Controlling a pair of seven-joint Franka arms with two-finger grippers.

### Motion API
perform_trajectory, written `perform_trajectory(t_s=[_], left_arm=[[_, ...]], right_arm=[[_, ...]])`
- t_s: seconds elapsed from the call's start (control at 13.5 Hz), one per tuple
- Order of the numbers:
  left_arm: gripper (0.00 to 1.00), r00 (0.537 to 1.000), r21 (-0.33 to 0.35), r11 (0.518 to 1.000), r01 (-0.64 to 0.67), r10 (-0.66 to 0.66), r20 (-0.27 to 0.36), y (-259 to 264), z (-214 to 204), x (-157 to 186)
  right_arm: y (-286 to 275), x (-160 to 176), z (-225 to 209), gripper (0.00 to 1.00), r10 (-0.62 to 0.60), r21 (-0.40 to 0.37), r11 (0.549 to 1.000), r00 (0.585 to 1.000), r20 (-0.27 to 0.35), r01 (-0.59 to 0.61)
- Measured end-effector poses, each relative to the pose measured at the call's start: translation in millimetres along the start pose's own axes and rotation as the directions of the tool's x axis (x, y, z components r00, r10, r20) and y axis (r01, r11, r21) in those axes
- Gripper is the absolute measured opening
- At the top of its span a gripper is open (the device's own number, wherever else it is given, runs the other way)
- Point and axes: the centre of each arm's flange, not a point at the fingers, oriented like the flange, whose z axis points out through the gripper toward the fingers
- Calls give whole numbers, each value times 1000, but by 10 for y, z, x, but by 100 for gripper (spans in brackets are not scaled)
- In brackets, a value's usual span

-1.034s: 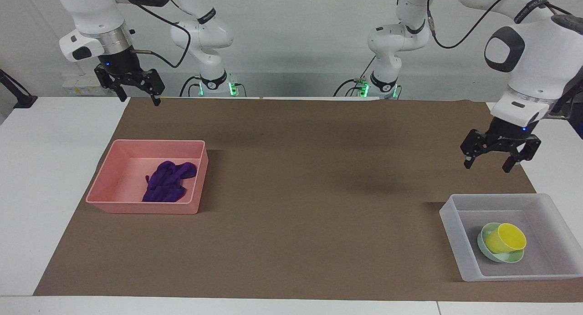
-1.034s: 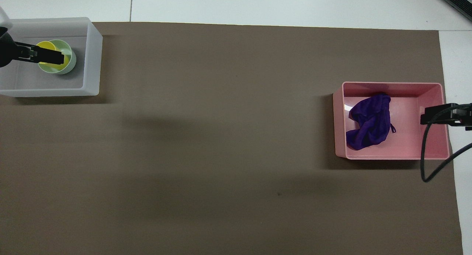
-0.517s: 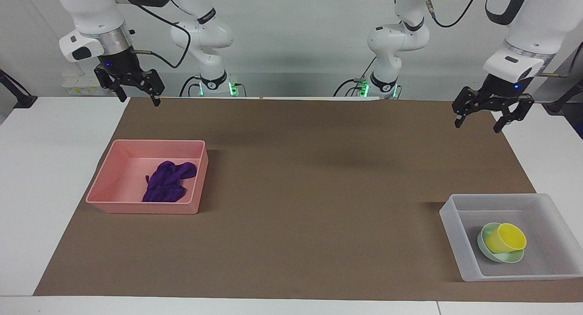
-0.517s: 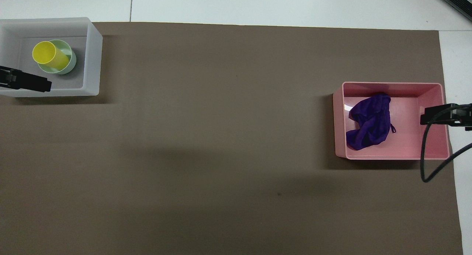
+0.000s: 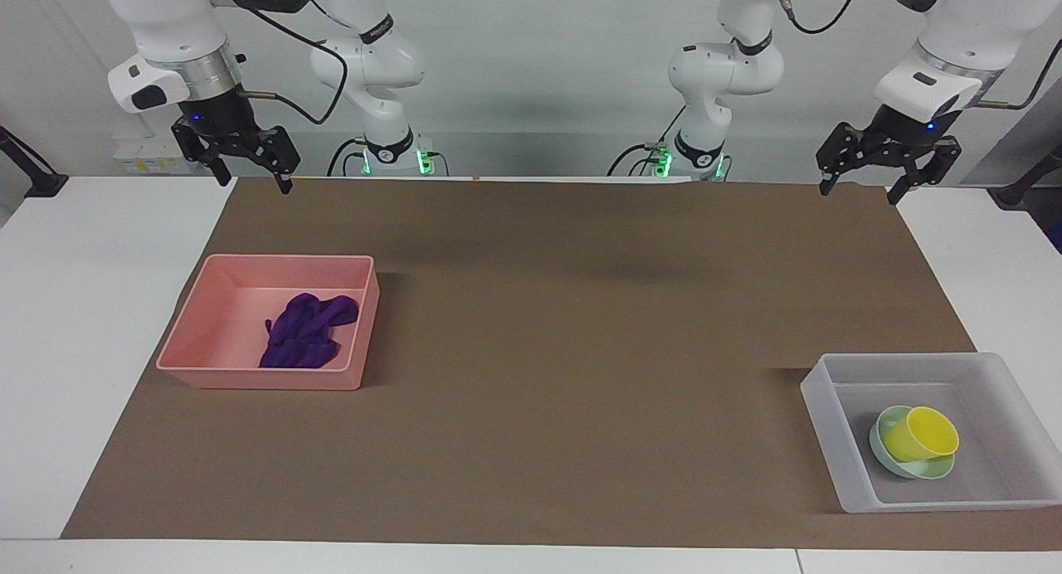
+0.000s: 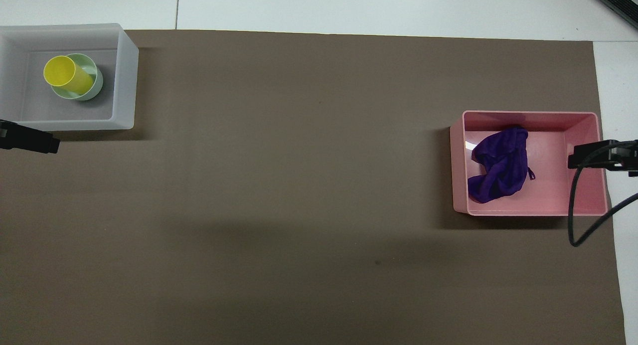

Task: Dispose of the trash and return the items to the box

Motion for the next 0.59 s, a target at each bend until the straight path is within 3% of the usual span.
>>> perform_trajectory(t_s=[0.59], left_arm=[[100,995,-4,996,88,-88,36,-75,66,-44]], right_arm=[[1,6,-5,100,0,1,1000,1000,-5,0]])
